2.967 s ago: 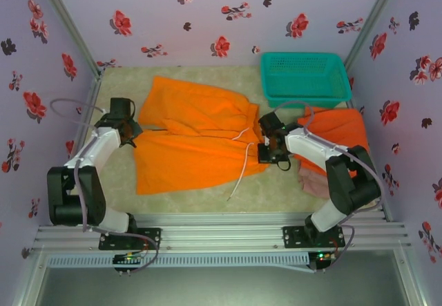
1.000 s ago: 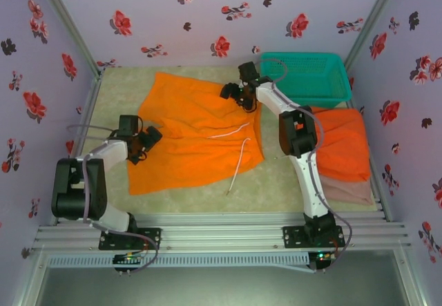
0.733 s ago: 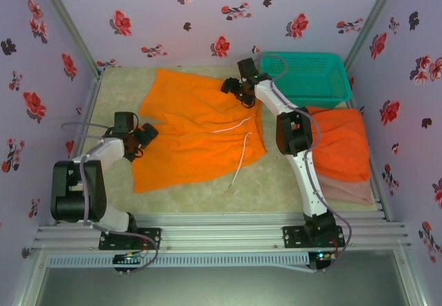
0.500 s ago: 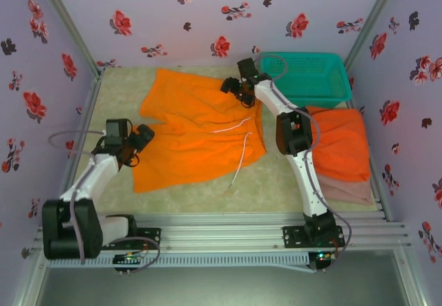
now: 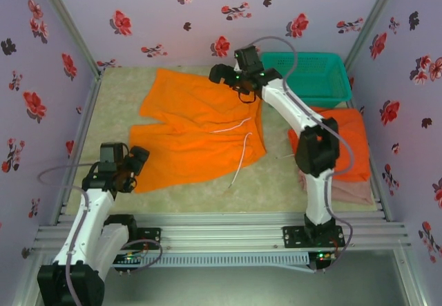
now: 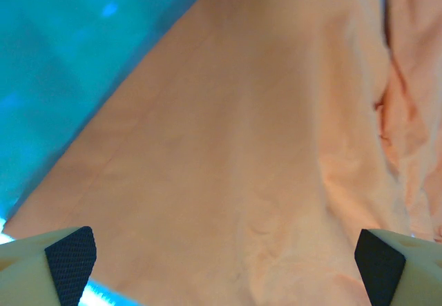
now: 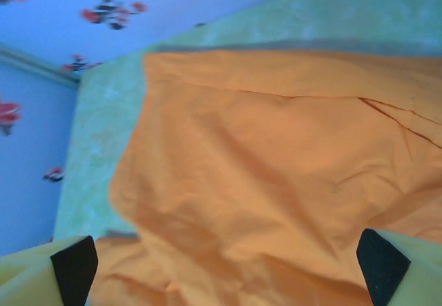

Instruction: Fold and stack the shorts

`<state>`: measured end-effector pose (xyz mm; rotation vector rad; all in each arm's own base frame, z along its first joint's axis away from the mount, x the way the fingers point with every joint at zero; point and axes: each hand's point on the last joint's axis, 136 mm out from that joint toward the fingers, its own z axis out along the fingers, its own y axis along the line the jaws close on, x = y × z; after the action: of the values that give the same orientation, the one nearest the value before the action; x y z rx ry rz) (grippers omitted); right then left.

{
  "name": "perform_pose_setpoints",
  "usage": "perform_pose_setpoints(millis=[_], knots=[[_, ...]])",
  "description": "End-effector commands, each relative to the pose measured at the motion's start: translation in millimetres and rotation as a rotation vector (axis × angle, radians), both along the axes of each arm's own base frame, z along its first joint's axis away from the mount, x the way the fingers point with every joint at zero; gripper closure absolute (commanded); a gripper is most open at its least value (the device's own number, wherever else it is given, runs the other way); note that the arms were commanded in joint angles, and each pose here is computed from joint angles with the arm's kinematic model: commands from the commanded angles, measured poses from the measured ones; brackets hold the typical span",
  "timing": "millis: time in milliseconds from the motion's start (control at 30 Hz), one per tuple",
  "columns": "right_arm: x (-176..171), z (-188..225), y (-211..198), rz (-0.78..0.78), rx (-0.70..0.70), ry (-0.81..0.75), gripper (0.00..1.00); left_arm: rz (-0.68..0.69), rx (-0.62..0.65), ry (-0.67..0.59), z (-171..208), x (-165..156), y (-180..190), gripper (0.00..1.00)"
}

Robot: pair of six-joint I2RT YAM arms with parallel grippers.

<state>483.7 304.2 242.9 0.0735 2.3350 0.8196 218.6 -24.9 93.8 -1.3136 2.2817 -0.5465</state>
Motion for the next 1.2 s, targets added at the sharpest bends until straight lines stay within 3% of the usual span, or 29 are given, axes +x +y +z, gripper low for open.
perform_pose_setpoints(millis=[0, 167, 300, 467, 767, 1167], knots=[[-15, 14, -25, -0.029, -0.034, -0.096, 0.01, 0.104, -0.035, 0.182, -23, -39, 3, 0.01], [-50, 14, -69, -0.082, -0.122, -0.144, 0.01, 0.182, 0.000, 0.286, -25, -61, 11, 0.01], [-71, 4, -109, -0.163, -0.134, -0.150, 0.01, 0.194, -0.010, 0.299, -31, -60, 9, 0.04], [-95, -18, -148, -0.224, -0.132, -0.081, 0.01, 0.219, -0.028, 0.296, -45, -53, 6, 0.18], [-132, -38, -172, -0.237, -0.155, -0.040, 0.01, 0.228, -0.012, 0.351, -68, -52, 7, 0.29], [-153, -61, -177, -0.219, -0.167, 0.005, 0.03, 0.212, 0.032, 0.346, -82, -36, 11, 0.46]])
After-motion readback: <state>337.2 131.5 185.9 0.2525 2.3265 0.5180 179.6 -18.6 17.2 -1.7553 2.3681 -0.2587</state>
